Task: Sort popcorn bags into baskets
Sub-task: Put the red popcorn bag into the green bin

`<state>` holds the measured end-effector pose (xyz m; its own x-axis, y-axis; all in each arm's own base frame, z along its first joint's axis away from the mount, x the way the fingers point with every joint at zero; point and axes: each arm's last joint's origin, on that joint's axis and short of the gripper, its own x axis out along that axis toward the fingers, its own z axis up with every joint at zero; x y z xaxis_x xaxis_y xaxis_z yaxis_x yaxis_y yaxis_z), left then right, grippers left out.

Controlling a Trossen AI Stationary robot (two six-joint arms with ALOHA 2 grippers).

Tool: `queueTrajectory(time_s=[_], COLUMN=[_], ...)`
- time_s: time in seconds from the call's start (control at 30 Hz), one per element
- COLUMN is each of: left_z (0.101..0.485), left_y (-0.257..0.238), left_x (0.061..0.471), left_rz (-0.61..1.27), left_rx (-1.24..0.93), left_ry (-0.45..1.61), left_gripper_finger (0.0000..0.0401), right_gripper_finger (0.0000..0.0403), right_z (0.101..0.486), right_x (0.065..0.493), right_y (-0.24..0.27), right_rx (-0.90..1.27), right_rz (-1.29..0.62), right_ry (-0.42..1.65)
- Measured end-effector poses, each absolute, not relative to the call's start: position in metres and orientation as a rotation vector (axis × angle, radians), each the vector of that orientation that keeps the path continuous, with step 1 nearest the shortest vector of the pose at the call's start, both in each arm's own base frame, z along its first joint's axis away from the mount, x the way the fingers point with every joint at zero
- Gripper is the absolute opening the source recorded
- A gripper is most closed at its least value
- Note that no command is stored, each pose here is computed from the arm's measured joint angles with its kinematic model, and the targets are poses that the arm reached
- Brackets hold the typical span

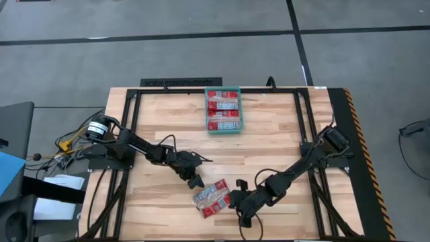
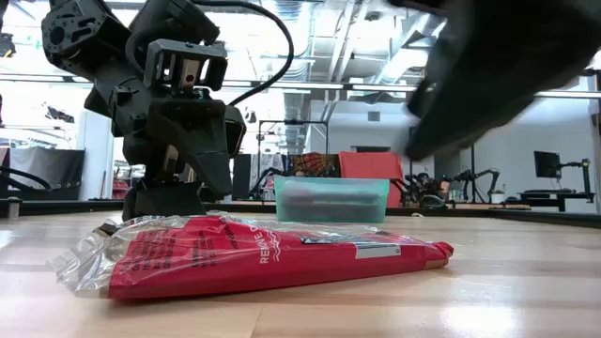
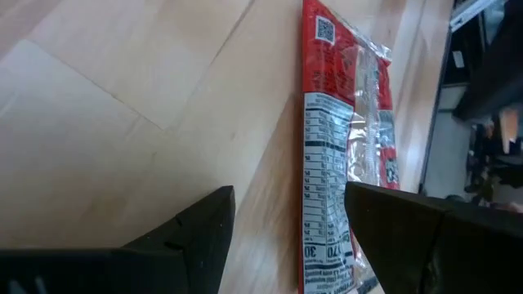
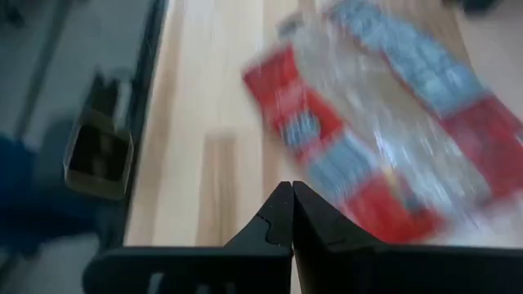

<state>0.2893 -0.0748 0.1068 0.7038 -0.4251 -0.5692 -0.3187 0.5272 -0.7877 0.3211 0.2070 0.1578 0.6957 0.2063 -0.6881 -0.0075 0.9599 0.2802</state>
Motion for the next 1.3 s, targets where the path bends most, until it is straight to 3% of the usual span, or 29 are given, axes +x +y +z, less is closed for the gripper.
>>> queueTrajectory(time_s=[0.47, 0.87, 1.07, 1.3], left_z=[0.107, 0.107, 0.106, 0.105], left_y=[-0.09, -0.092, -0.092, -0.091], left_x=[0.285, 0.285, 0.284, 0.284], left_rz=[-0.068, -0.034, -0.011, 0.028], left_rx=[-1.092, -1.105, -1.095, -1.084], left_ry=[0.838, 0.826, 0.82, 0.804], left_gripper_finger=[0.0223, 0.0223, 0.0223, 0.0223], right_gripper_finger=[0.0014, 0.0018, 0.0018, 0.0024], right_z=[0.125, 0.123, 0.15, 0.165], right_x=[0.344, 0.369, 0.373, 0.354], right_y=[0.195, 0.137, 0.125, 0.155], right_rx=[0.331, 0.317, 0.308, 0.352], right_rz=[0.057, -0.135, -0.122, -0.101], right_ry=[0.79, 0.763, 0.69, 0.699])
